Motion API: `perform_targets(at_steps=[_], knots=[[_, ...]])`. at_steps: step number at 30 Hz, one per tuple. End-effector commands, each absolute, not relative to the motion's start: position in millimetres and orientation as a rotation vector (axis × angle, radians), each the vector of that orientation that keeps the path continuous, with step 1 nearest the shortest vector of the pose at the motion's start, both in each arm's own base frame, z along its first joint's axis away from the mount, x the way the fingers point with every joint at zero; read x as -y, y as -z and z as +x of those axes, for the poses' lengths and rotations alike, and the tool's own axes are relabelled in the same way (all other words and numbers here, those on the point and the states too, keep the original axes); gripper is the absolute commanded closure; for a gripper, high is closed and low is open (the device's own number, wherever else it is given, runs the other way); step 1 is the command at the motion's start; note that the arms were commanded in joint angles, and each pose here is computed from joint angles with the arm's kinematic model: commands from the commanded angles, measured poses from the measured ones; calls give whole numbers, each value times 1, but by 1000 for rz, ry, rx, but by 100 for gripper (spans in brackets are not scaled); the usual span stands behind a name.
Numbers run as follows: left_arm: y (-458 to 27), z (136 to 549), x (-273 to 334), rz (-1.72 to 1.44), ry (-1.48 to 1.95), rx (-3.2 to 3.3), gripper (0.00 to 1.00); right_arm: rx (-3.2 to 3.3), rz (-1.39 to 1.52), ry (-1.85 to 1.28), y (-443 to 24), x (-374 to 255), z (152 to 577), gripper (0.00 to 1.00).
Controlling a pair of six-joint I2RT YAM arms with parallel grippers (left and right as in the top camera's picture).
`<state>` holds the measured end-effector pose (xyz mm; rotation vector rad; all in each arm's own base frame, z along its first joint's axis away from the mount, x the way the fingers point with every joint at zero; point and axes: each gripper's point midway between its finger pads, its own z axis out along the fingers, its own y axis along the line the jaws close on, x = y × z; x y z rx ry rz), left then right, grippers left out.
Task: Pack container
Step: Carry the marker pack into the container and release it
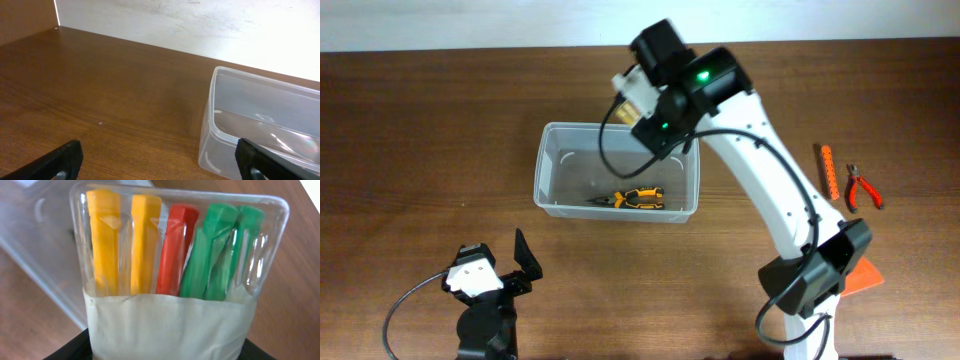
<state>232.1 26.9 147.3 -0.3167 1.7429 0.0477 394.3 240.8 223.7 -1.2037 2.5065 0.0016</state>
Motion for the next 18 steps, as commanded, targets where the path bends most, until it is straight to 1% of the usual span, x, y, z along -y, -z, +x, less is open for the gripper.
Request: perform_targets(at_steps=[1, 2, 3, 5, 9, 12, 17, 18], knots=[[-147, 232, -27, -309, -54, -1743, 1, -2449, -1373, 3, -215, -253, 382, 64], [-147, 232, -27, -309, -54, -1743, 1, -2443, -1412, 9, -209, -254, 380, 67], [-147, 232, -27, -309, -54, -1743, 1, -2433, -1462, 18, -202, -254, 378, 68], [-147, 232, -27, -309, -54, -1743, 1, -2414, -1564, 34, -182, -252, 376, 67], [-147, 232, -27, -309, -54, -1743, 1, -2391, -1660, 47, -142, -252, 376, 67], [-147, 232, -27, -309, -54, -1743, 1, -2380, -1655, 46, -113, -255, 381, 67], [-147, 232, -27, -309, -54, -1743, 1, -2364, -1623, 44, -87, -259, 386, 66], [-147, 232, -27, -309, -54, -1743, 1, -2371, -1603, 41, -86, -260, 387, 61]])
